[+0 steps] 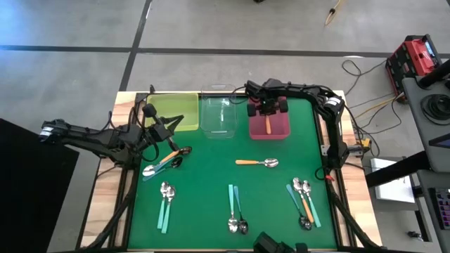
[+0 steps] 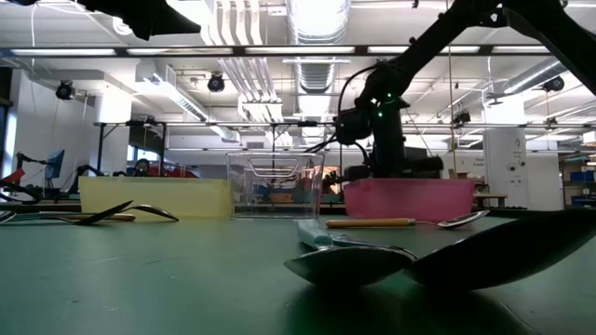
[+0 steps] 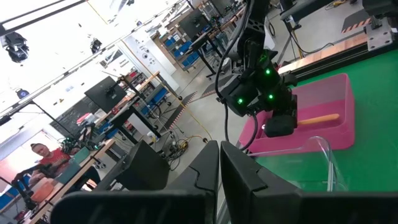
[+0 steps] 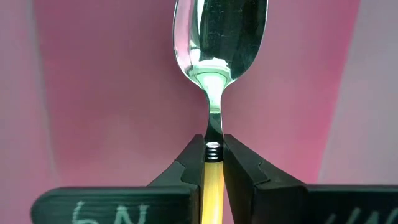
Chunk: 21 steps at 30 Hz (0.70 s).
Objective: Sort silverware by color (type)
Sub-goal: Put the yellow spoon into the red bin
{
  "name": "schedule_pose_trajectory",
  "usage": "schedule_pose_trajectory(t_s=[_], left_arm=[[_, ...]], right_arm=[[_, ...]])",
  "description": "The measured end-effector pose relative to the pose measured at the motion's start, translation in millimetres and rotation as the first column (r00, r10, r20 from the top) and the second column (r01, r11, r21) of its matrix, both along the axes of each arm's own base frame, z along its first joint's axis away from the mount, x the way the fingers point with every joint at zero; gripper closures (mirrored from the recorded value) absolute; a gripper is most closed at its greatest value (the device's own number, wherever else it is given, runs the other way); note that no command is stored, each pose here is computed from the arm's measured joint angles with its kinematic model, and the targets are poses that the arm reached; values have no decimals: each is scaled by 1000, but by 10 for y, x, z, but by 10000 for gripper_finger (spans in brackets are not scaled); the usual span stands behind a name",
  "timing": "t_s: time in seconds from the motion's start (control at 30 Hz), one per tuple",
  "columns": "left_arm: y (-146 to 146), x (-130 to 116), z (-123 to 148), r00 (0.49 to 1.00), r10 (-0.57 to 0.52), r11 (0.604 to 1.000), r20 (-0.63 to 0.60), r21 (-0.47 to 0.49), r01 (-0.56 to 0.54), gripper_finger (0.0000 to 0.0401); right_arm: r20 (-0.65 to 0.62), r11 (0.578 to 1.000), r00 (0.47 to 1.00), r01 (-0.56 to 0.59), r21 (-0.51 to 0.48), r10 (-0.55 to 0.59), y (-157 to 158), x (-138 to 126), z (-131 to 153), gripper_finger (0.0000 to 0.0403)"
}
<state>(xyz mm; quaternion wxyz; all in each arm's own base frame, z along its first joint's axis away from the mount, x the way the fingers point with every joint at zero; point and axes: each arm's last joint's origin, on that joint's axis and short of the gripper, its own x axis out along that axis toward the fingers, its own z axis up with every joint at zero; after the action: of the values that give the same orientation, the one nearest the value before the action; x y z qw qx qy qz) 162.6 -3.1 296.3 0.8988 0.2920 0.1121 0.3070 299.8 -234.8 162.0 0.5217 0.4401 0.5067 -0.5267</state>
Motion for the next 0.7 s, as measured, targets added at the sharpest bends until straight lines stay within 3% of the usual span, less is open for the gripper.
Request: schedule_pose_trajectory(t_s=[0.7], left_arm=[[0,-1,2,1000,0,1000,2,0,0,401]], right_arm=[[11,1000,1000,-12,-8,12,3,-3,-44,375]])
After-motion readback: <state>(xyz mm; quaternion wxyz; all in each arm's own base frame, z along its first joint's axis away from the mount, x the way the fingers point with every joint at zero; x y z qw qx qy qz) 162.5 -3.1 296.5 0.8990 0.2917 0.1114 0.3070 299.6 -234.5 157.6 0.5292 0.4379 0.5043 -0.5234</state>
